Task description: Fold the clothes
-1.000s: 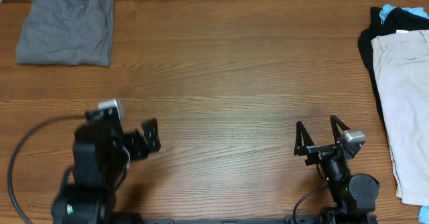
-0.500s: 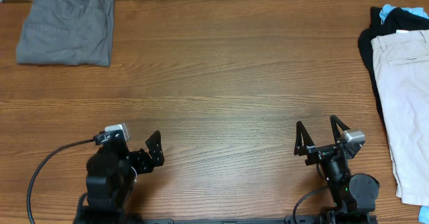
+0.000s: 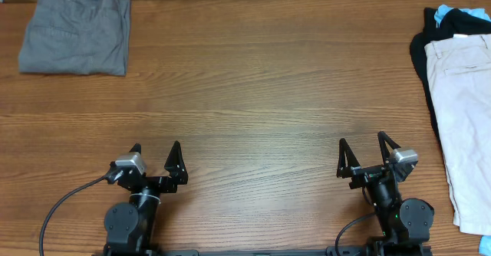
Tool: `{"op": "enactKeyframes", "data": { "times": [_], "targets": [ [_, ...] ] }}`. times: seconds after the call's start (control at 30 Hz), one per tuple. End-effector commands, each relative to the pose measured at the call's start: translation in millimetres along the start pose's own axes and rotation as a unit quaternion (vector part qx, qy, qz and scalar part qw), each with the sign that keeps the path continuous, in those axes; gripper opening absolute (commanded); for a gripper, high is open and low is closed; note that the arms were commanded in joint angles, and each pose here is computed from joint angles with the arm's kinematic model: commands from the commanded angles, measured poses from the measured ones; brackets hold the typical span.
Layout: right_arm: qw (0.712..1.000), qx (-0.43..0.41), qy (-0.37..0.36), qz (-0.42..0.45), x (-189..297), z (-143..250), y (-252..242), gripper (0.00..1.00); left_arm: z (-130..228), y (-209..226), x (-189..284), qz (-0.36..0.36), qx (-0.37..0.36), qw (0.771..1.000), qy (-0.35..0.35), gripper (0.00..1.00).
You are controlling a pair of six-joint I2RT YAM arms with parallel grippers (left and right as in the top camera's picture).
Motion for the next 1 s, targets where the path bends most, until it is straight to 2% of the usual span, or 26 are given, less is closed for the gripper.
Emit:
{"op": "enactKeyframes", "data": {
  "times": [0.0, 0.2, 0.43, 0.97],
  "targets": [
    [1.0, 0.002, -0.003, 0.001, -0.2, 1.9, 0.0, 1.0, 5.6, 2.6, -3.3, 0.009, -0.012, 1.0, -0.02, 1.0],
    [1.0, 0.002, -0.003, 0.001, -0.2, 1.9, 0.0, 1.0, 4.9, 2.8, -4.4, 0.011, -0.04, 0.999, -0.034, 1.0],
    [1.0, 0.002, -0.003, 0.001, -0.2, 1.9, 0.0, 1.0, 10.1, 5.3, -4.7, 0.004, -0.077, 0.997, -0.017, 1.0],
    [1.0, 0.002, -0.002, 0.001, -0.2, 2.0, 0.0, 1.0, 10.1, 5.3, -4.7, 0.004, -0.077, 0.997, -0.016, 1.0]
  ]
}}
Point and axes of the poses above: each gripper's point midway between its finger pads, its own x axis back along the fingers, its own y axis along the line the jaws close on, z = x × y, the point moved 9 cm from there along x, back along the fingers, and after that the axes turned 5 degrees about x, right-handed, at the moved point
